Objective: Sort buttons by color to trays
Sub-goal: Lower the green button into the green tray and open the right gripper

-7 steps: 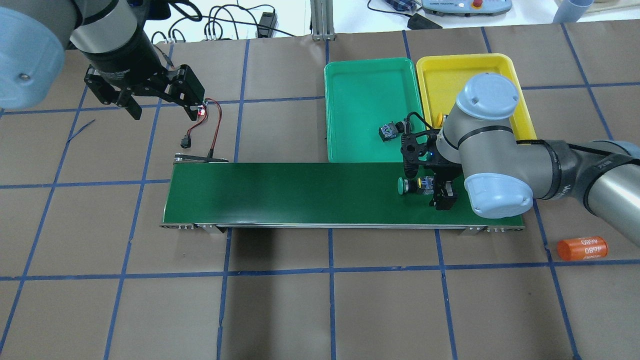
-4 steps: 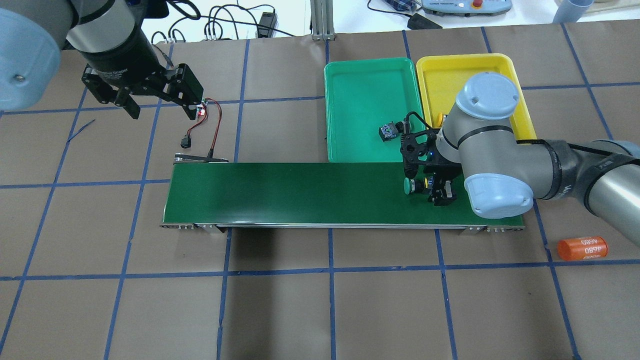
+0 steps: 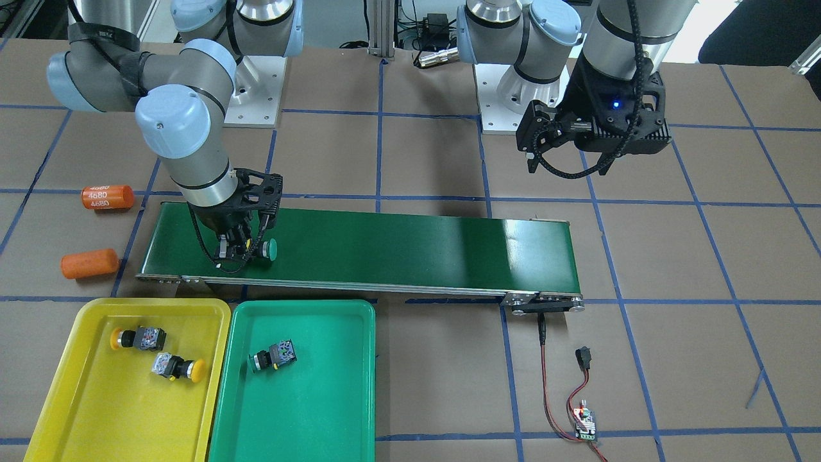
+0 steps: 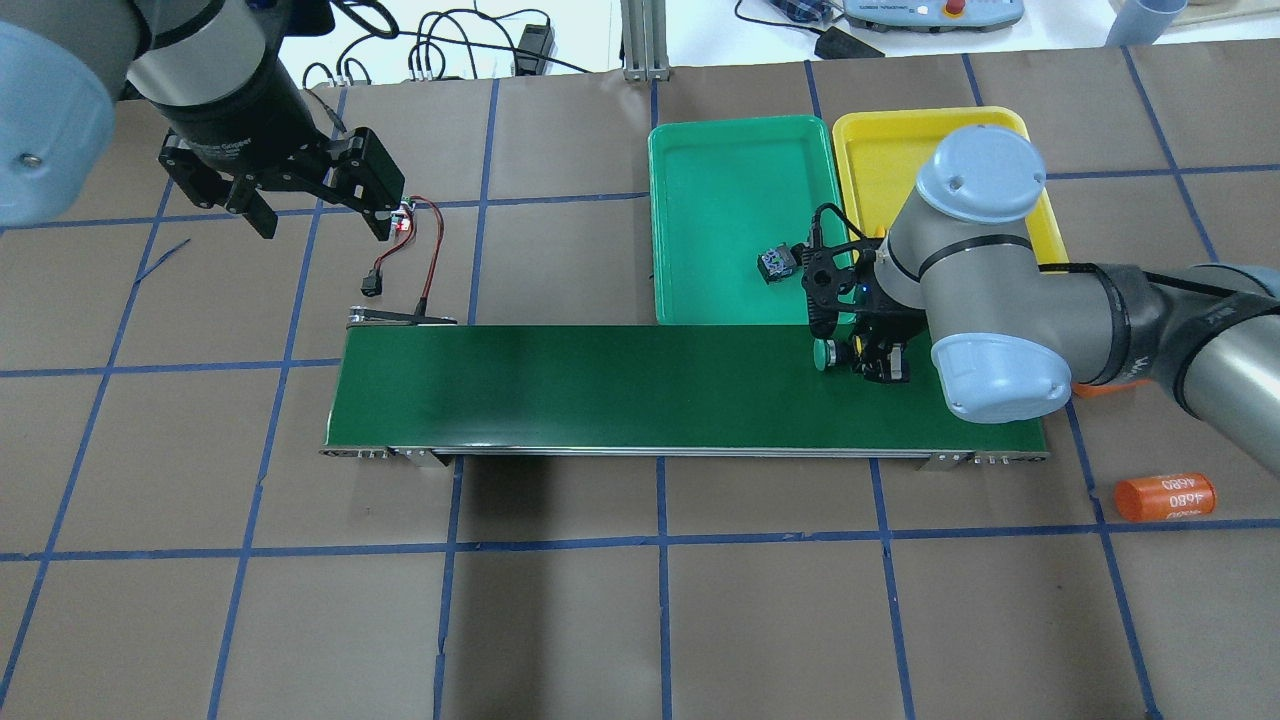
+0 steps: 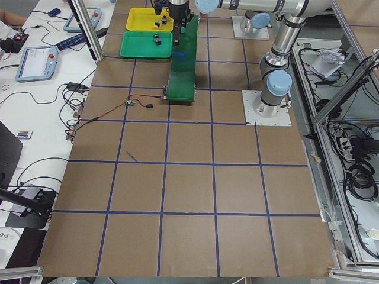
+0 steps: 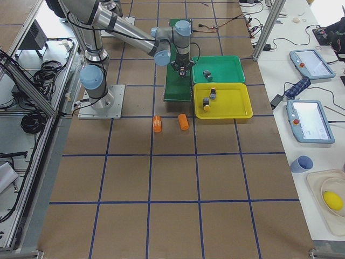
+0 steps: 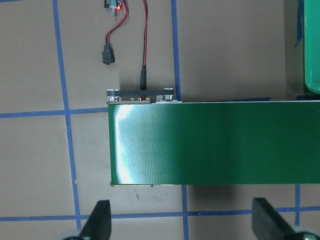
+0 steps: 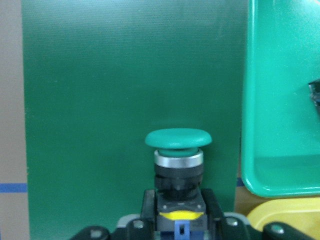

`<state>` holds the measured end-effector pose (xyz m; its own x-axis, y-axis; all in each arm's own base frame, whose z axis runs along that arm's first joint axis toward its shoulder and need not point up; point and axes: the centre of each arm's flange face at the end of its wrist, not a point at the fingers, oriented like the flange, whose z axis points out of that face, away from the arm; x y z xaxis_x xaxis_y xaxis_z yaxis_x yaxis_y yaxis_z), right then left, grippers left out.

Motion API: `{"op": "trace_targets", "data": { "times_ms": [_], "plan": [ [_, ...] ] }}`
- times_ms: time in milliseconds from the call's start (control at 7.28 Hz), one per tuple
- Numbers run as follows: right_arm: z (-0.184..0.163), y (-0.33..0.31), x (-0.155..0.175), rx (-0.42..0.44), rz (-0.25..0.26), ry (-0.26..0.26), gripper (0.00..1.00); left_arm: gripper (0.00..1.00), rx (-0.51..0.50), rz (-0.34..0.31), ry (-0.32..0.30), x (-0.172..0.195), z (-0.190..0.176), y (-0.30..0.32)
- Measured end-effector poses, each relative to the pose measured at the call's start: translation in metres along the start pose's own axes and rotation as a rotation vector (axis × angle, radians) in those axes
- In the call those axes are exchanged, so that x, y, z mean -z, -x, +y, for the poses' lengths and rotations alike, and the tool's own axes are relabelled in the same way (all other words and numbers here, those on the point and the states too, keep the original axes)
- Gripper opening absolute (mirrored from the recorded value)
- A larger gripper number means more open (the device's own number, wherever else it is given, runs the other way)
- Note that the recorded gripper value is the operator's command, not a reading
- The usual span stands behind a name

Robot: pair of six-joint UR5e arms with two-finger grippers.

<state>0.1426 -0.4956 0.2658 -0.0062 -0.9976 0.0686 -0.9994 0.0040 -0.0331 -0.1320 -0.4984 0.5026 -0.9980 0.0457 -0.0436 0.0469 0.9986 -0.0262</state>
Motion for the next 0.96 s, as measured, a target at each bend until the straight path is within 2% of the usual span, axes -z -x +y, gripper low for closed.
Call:
{"op": "trace_targets", "data": {
  "times_ms": [412,824,962],
  "plan": [
    [-0.017,-0.082,0.015,0.022,0.069,-0.005,0.19,1.0,0.004,0.005,0.01,-0.005,0.001,0.001],
    [-0.091,-0.101,0.014,0.09,0.136,-0.033,0.19,1.0,0.013,0.01,0.007,-0.004,-0.002,0.006],
    [-0.102,-0.101,0.009,0.093,0.146,-0.036,0.37,1.0,0.016,0.01,0.002,-0.001,-0.003,0.007]
  ]
}}
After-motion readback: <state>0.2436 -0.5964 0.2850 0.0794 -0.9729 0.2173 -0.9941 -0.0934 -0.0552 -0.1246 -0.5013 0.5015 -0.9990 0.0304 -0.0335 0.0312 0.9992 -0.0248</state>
